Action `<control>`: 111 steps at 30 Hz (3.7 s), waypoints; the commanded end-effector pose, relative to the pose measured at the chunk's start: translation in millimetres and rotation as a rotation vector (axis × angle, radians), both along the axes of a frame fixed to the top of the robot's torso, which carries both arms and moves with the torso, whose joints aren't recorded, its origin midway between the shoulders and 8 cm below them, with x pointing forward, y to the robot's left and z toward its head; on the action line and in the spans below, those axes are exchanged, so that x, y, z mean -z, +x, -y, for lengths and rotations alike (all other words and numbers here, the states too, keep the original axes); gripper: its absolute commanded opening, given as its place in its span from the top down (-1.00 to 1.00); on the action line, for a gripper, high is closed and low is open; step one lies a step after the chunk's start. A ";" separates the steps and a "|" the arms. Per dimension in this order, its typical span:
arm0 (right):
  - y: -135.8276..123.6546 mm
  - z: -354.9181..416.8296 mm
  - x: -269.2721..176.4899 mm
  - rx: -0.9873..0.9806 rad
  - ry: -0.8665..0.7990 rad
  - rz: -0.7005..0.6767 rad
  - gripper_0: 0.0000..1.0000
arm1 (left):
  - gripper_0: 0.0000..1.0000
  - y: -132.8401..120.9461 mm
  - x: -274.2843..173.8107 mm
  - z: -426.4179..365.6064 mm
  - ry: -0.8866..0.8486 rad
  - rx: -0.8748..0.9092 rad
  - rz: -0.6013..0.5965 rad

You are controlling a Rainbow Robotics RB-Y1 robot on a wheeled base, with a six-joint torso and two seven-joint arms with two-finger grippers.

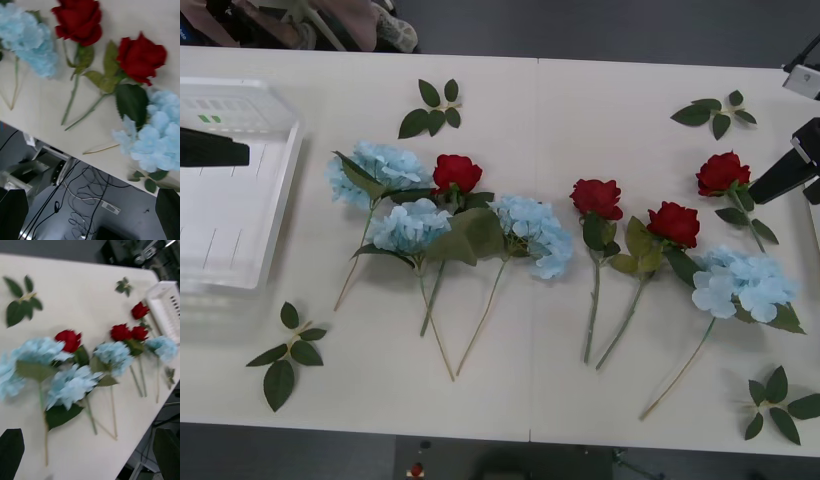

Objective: Put the red flowers into the right box and the blue flowers into the left box

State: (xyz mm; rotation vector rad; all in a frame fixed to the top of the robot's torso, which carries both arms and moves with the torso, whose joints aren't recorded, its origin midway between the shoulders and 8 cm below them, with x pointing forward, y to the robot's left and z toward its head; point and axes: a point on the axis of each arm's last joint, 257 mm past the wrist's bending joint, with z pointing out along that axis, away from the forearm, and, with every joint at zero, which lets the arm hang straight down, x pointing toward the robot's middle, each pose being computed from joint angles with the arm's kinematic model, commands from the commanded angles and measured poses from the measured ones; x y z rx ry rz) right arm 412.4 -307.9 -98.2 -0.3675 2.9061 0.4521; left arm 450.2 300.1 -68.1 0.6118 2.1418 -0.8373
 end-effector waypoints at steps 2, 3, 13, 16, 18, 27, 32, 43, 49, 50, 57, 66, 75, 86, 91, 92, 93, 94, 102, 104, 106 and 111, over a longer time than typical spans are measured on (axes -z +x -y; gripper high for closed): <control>52.2 45.1 4.7 0.223 -0.171 0.070 -1.00 | -1.00 23.4 69.6 -22.7 0.244 -0.036 -0.002; 63.4 58.1 11.8 0.261 -0.204 0.088 -1.00 | -1.00 32.1 81.2 -23.3 0.279 -0.045 0.010; 120.3 136.9 63.4 0.333 -0.483 0.235 -1.00 | -1.00 91.4 147.4 -8.5 0.448 -0.068 0.058; 130.7 144.7 77.5 0.337 -0.504 0.243 -1.00 | -1.00 104.7 159.7 -3.3 0.485 -0.064 0.053; 135.7 147.2 86.2 0.338 -0.510 0.246 -1.00 | -1.00 110.5 165.5 1.4 0.496 -0.062 0.048; 165.4 142.3 127.0 0.301 -0.560 0.291 -1.00 | -1.00 130.1 196.0 61.6 0.511 -0.002 0.031; 171.8 132.1 141.4 0.274 -0.570 0.301 -1.00 | -1.00 131.6 215.9 76.5 0.531 0.013 0.005; 183.4 118.4 171.6 0.271 -0.555 0.322 -1.00 | 1.00 140.3 229.0 72.3 0.618 0.019 0.035; 185.0 121.1 182.4 0.278 -0.554 0.328 -0.90 | 1.00 145.8 211.5 67.0 0.629 0.022 0.086; 184.3 121.2 183.7 0.274 -0.556 0.327 -0.59 | 1.00 146.7 205.5 67.5 0.627 0.026 0.102; 185.1 119.4 189.7 0.258 -0.565 0.338 0.89 | 1.00 157.7 138.2 53.7 0.580 -0.002 0.196; 189.9 117.6 184.6 0.286 -0.526 0.350 1.00 | 1.00 139.9 -14.4 -96.4 0.743 -0.155 0.256; 203.2 149.8 74.4 0.371 -0.522 0.360 1.00 | 1.00 108.7 39.4 -272.9 0.932 -0.442 0.069; 172.6 305.5 -36.4 0.411 -0.877 0.440 1.00 | -0.36 120.2 98.6 -294.0 0.883 -0.558 0.098; 154.0 344.9 -1.2 0.463 -0.895 0.431 1.00 | -0.89 122.3 86.9 -295.1 0.882 -0.561 0.121; 150.6 353.9 9.1 0.464 -0.903 0.438 1.00 | -0.94 122.2 81.7 -295.4 0.888 -0.556 0.129; 148.4 359.9 16.4 0.466 -0.906 0.446 1.00 | -0.95 122.1 77.9 -294.2 0.889 -0.550 0.134; 146.0 365.7 23.7 0.467 -0.909 0.454 1.00 | -0.97 121.1 73.1 -290.8 0.889 -0.536 0.135; 134.2 379.5 67.9 0.525 -0.883 0.493 1.00 | -0.96 95.0 6.6 -155.7 0.535 -0.333 0.050; 133.1 379.6 71.5 0.541 -0.882 0.496 1.00 | -0.95 90.8 5.1 -116.0 0.427 -0.304 -0.002; 132.3 380.4 71.7 0.549 -0.883 0.496 0.97 | -0.96 92.3 11.2 -86.4 0.370 -0.296 -0.033; 134.6 377.8 71.8 0.555 -0.861 0.502 -0.20 | -1.00 87.8 56.3 -37.8 0.334 -0.299 -0.078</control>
